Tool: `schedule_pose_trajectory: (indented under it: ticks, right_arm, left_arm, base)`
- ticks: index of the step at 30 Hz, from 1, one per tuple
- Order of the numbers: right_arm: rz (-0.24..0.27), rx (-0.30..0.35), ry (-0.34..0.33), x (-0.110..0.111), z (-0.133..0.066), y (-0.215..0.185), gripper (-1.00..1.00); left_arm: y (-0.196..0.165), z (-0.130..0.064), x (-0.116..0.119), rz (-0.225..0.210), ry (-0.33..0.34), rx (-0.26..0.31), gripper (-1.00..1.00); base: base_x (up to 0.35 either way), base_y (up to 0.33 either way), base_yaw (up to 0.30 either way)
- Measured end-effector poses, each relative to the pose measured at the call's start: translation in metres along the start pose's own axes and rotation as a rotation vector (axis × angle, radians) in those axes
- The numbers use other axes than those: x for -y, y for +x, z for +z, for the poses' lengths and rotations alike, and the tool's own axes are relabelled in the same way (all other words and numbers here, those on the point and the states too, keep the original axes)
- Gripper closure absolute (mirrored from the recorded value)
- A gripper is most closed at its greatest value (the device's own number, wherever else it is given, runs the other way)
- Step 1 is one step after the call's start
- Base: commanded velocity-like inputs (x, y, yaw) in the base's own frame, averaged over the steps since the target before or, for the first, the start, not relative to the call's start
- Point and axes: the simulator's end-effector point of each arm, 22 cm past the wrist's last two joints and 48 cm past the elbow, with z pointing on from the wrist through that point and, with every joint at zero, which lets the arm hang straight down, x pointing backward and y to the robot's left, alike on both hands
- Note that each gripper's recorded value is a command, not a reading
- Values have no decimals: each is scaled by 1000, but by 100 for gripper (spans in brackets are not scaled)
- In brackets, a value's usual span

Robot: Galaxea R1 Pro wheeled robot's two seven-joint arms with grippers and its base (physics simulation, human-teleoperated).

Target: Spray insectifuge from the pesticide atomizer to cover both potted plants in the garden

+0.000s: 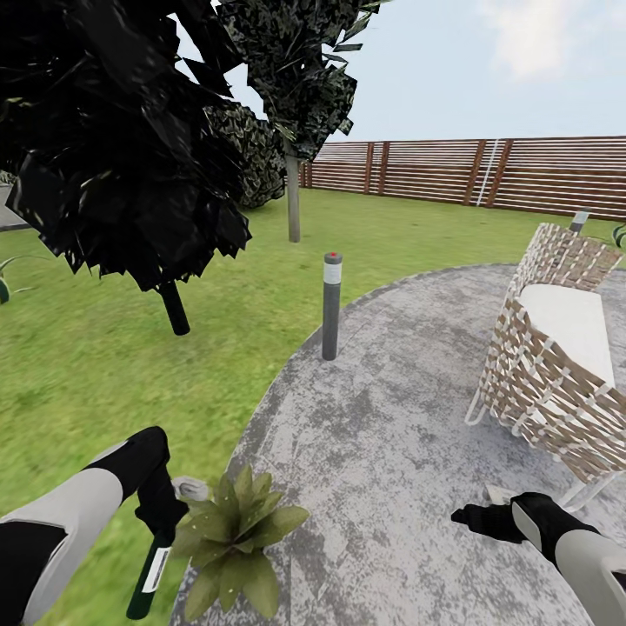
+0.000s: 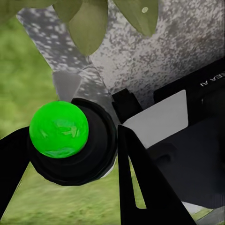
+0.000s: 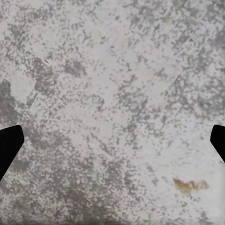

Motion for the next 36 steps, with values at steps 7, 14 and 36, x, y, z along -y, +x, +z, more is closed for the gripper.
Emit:
schedule_pose_trajectory:
  ticks: [7, 14, 36]
  right_arm:
    - [0, 0, 0, 0, 0, 0, -100]
    - [0, 0, 0, 0, 0, 0, -100]
    - [-1, 1, 0, 0, 0, 0, -100]
  left_arm:
    - [-1, 0, -3, 0, -16, 1, 100]
    - [-2, -1, -4, 3, -22, 4, 100]
    - [-21, -8, 5, 95, -119, -7, 100]
  base:
    - [0, 0, 0]
    - [0, 0, 0]
    - [0, 0, 0]
